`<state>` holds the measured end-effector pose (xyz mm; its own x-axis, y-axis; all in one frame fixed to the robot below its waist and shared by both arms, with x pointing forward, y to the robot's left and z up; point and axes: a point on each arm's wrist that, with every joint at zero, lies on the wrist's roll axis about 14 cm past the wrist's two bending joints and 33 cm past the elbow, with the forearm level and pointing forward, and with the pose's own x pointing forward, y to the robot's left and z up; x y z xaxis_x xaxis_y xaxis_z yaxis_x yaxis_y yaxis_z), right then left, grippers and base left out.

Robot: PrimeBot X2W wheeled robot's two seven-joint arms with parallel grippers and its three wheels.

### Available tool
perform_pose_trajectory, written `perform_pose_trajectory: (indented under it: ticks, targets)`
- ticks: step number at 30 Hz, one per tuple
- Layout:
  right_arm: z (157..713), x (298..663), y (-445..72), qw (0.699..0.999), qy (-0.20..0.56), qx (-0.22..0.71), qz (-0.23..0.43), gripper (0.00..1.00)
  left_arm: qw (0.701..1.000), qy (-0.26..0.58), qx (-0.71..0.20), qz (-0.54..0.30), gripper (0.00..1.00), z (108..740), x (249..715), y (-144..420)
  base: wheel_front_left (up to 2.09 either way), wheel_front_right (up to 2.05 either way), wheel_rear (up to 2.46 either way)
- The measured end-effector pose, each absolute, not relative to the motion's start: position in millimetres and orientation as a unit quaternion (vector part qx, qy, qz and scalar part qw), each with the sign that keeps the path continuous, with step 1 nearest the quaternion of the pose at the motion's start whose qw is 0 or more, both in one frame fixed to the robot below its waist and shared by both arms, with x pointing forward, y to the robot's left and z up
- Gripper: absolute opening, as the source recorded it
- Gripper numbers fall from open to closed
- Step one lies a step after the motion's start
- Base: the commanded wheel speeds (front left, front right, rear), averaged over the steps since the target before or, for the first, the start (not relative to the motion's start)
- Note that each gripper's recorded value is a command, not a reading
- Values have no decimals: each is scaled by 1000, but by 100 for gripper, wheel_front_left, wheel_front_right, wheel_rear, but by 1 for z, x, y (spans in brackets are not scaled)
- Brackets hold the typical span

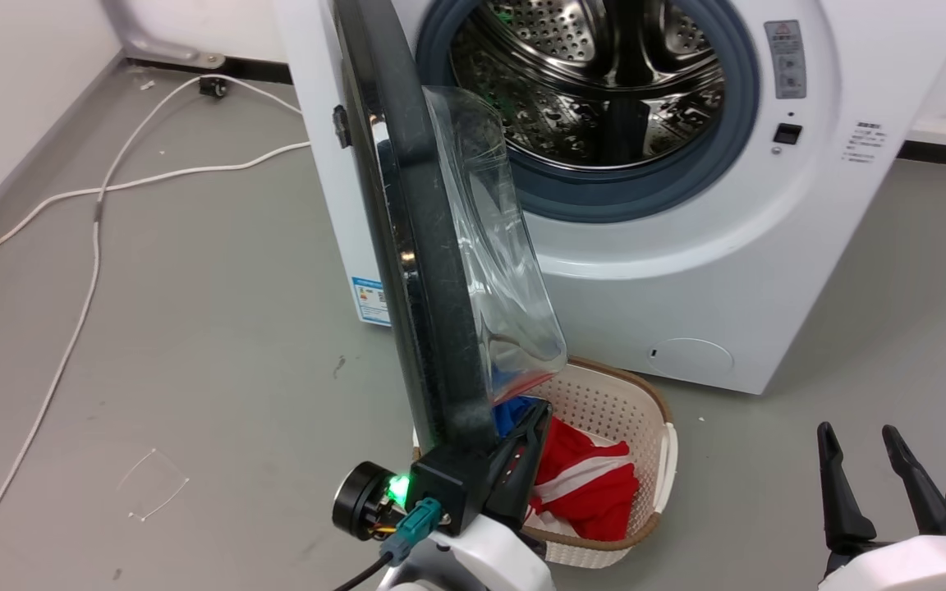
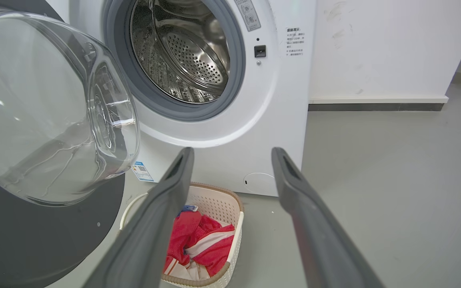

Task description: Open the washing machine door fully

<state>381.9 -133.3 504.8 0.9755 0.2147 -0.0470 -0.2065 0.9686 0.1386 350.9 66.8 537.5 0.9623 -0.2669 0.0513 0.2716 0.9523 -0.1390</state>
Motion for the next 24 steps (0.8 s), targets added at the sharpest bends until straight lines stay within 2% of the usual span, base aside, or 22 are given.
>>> perform_pose_trajectory:
  ticks: [13,24]
  targets:
    - [506,400,-91,984,31,60,165,100,997,-39,-67,26,0,543,326,164,0,0,0]
    - [508,403,-73,979,35,54,192,100,983,-51,-65,163,0,541,299,259,0,0,0]
